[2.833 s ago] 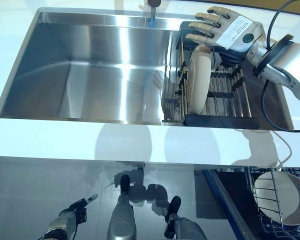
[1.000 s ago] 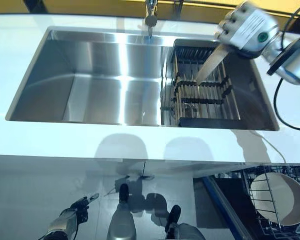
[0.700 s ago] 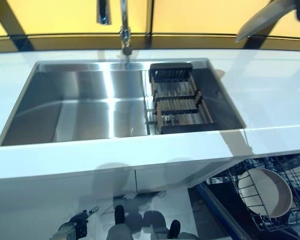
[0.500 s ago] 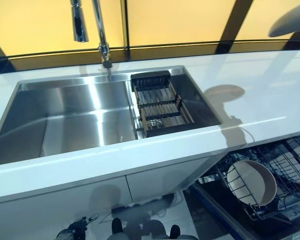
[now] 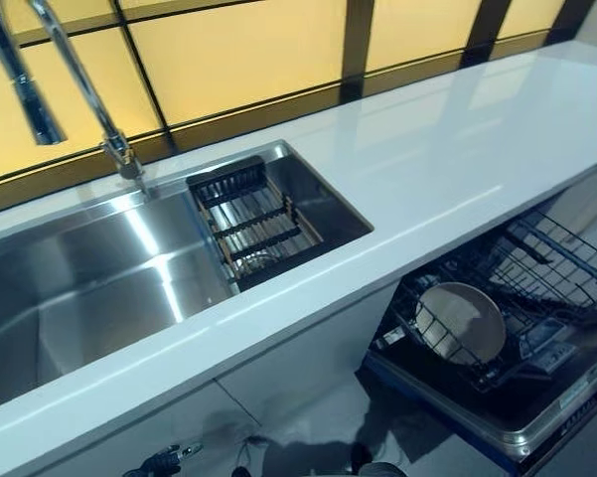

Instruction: Take plates into dishwasher

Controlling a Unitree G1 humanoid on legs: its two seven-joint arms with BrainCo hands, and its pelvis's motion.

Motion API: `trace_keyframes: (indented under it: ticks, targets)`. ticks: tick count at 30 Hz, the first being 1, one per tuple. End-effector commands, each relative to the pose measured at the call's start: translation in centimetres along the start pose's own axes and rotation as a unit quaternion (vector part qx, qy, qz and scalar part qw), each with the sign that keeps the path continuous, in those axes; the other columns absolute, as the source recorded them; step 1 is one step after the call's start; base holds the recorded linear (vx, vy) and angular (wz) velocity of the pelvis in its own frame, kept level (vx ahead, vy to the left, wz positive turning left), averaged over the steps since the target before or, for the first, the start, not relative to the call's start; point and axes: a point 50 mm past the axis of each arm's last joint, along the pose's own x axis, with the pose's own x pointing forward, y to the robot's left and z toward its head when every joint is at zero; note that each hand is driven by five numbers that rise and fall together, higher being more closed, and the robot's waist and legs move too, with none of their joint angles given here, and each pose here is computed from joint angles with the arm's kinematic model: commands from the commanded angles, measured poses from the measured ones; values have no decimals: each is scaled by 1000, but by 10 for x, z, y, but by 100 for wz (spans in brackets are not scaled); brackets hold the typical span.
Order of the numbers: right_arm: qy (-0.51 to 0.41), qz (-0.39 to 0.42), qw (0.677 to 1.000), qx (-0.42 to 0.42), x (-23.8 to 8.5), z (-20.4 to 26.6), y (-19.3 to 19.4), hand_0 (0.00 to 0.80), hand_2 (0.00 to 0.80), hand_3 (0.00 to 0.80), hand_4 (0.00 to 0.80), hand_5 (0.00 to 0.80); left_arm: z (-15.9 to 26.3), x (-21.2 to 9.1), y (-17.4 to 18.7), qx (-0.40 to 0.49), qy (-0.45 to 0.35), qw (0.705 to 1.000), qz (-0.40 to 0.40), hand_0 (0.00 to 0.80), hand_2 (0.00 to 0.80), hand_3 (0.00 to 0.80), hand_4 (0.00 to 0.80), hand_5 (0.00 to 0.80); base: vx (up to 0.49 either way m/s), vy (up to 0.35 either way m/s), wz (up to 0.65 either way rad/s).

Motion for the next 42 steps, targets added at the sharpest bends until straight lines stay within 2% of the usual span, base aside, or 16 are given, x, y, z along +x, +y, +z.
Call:
trace_keyframes:
  ticks: [1,10,25,34,42]
  targets:
    - [33,-22,998,56,2,-15,-16,800,800,800,800,800,33,1,14,44,-35,998,19,0,0,0,0,0,-18,22,-12]
    - [35,72,993,85,-8,-5,27,800,800,800,800,800,49,3,8,46,-48,998,15,0,0,0,0,0,-39,-3,-6]
    - [58,82,994,47,4,30,28,800,800,800,800,800,66,8,-26,41,-69,996,-32,0,0,0,0,0,-39,28,1]
    - [62,114,991,30,1,41,40,800,800,800,800,800,71,7,-31,49,-80,994,-50,0,0,0,0,0,-10,7,3]
    - [98,104,989,26,-5,39,54,800,800,800,800,800,73,7,-35,57,-83,993,-57,0,0,0,0,0,-11,-8,5]
